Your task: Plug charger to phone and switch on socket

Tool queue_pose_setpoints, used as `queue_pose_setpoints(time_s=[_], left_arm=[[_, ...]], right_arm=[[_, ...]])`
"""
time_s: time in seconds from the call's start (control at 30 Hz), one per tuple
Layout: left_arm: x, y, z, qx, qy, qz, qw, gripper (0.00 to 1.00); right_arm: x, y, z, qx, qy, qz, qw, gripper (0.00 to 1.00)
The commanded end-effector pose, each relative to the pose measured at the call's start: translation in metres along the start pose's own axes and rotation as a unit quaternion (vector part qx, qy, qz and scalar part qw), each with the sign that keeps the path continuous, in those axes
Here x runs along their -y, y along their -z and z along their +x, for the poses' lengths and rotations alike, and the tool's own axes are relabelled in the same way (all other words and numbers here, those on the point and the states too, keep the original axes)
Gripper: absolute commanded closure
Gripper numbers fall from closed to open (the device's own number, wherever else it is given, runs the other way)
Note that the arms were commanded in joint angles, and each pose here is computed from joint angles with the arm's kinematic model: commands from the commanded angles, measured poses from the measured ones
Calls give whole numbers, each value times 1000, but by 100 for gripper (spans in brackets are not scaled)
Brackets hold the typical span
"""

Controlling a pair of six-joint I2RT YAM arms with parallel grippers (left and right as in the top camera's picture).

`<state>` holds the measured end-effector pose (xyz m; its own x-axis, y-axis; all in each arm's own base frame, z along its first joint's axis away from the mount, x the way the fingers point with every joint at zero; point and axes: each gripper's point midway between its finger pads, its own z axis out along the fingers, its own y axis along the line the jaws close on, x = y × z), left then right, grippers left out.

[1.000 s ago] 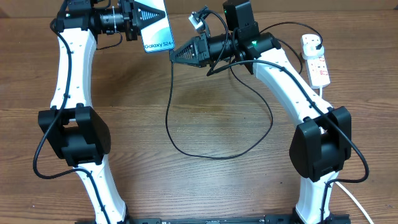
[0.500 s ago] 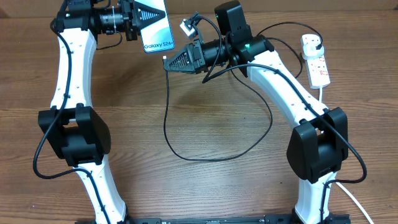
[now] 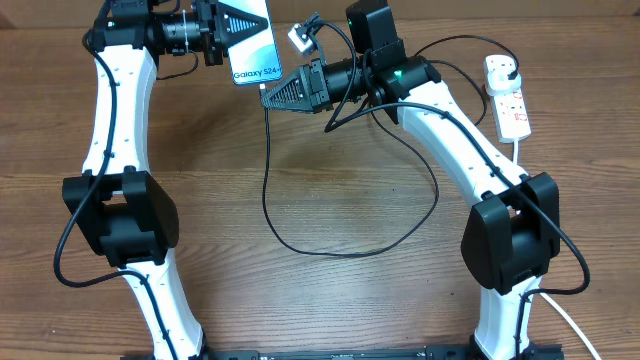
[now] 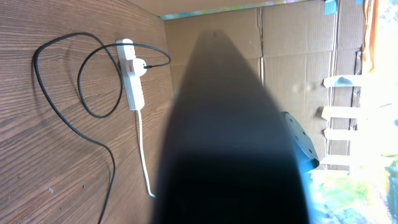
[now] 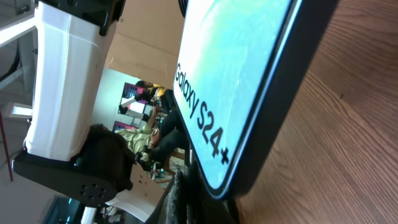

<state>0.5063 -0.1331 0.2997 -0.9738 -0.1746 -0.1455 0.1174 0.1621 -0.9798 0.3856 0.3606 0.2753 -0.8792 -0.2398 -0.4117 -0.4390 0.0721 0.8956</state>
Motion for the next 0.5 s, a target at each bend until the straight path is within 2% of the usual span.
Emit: queue_pose_setpoints(time_s=[0.0,0.47], left_arm=[[19,-2,8,-15,-27,22,999,96],[20,-10,12,-22,-28,20,999,96]], right_arm=[[-1,-1,-1,-3,-6,-6,1000,96],[0,-1,-1,-1,-11,-3,1000,96]])
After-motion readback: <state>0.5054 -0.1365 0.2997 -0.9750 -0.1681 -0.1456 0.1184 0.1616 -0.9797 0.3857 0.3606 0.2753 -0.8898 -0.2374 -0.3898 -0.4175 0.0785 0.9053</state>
